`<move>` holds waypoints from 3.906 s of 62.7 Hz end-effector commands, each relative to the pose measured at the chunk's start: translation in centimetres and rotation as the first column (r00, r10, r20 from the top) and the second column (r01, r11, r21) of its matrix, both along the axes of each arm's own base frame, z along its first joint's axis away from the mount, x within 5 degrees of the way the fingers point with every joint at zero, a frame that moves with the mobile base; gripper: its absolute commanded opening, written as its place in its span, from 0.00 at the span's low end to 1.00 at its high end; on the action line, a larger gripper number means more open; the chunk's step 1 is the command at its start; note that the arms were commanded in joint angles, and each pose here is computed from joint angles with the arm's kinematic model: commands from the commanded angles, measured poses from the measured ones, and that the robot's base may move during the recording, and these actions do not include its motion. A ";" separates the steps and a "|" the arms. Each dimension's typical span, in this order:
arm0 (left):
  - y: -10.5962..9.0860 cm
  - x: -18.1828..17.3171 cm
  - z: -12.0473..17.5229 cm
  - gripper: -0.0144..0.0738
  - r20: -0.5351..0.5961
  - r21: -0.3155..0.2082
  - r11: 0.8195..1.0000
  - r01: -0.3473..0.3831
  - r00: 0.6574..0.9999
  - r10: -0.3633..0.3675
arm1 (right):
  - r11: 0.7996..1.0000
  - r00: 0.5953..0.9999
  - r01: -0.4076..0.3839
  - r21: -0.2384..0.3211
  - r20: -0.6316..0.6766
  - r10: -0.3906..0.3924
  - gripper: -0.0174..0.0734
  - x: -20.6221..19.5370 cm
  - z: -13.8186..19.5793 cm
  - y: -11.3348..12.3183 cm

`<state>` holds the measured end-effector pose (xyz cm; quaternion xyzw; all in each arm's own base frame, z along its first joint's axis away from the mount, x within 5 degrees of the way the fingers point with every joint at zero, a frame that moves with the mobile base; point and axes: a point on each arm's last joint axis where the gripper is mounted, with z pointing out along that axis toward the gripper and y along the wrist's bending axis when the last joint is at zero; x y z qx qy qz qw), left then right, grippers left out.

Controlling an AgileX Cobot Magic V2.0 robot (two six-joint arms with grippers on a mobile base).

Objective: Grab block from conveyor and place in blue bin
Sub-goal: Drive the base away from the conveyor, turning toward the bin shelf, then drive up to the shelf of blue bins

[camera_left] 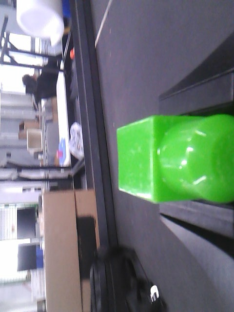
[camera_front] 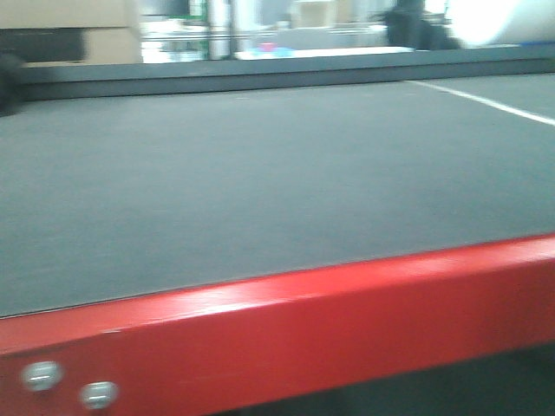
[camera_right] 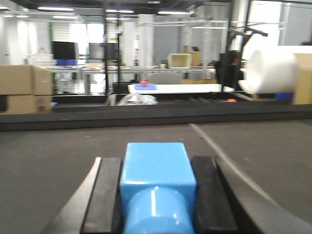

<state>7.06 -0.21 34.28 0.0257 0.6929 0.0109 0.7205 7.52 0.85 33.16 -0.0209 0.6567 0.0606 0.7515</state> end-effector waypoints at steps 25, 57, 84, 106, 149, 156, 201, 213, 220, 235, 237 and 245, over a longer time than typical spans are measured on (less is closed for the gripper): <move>0.0 -0.2 0.2 0.04 0.029 -0.009 1.000 -0.001 1.000 0.001 | 1.000 1.000 0.000 -0.007 0.019 0.000 0.01 -0.1 0.1 0.0; 0.0 -0.2 0.2 0.04 0.029 -0.009 1.000 -0.001 1.000 0.001 | 1.000 1.000 0.000 -0.007 0.019 0.000 0.01 -0.1 0.1 0.0; 0.0 -0.2 0.2 0.04 0.029 -0.009 1.000 -0.001 1.000 0.001 | 1.000 1.000 0.000 -0.007 0.019 0.000 0.01 -0.1 0.1 0.0; 0.0 -0.2 0.2 0.04 0.029 -0.009 1.000 -0.001 1.000 0.001 | 1.000 1.000 0.000 -0.007 0.019 0.000 0.01 -0.1 0.1 0.0; 0.0 -0.2 0.2 0.04 0.029 -0.009 1.000 -0.001 1.000 0.001 | 1.000 1.000 0.000 -0.007 0.019 0.000 0.01 -0.1 0.1 0.0; 0.0 -0.2 0.2 0.04 0.029 -0.009 1.000 -0.001 1.000 0.001 | 1.000 1.000 0.000 -0.007 0.019 0.000 0.01 -0.1 0.1 0.0; 0.0 -0.2 0.2 0.04 0.029 -0.009 1.000 -0.001 1.000 0.001 | 1.000 1.000 0.000 -0.007 0.019 0.000 0.01 -0.1 0.1 0.0; 0.0 -0.2 0.2 0.04 0.029 -0.009 1.000 -0.001 1.000 0.001 | 1.000 1.000 0.000 -0.007 0.019 0.000 0.01 -0.1 0.1 0.0; 0.0 -0.2 0.2 0.04 0.029 -0.009 1.000 -0.001 1.000 0.001 | 1.000 1.000 0.000 -0.007 0.019 0.000 0.01 -0.1 0.1 0.0; 0.0 -0.2 0.2 0.04 0.029 -0.009 1.000 -0.001 1.000 0.001 | 1.000 1.000 0.000 -0.007 0.019 0.000 0.01 -0.1 0.1 0.0; 0.0 -0.2 0.2 0.04 0.029 -0.009 1.000 -0.001 1.000 0.001 | 1.000 1.000 0.000 -0.007 0.019 0.000 0.01 -0.1 0.1 0.0; 0.0 -0.2 0.2 0.04 0.029 -0.009 1.000 -0.001 1.000 0.001 | 1.000 1.000 0.000 -0.007 0.019 0.000 0.01 -0.1 0.1 0.0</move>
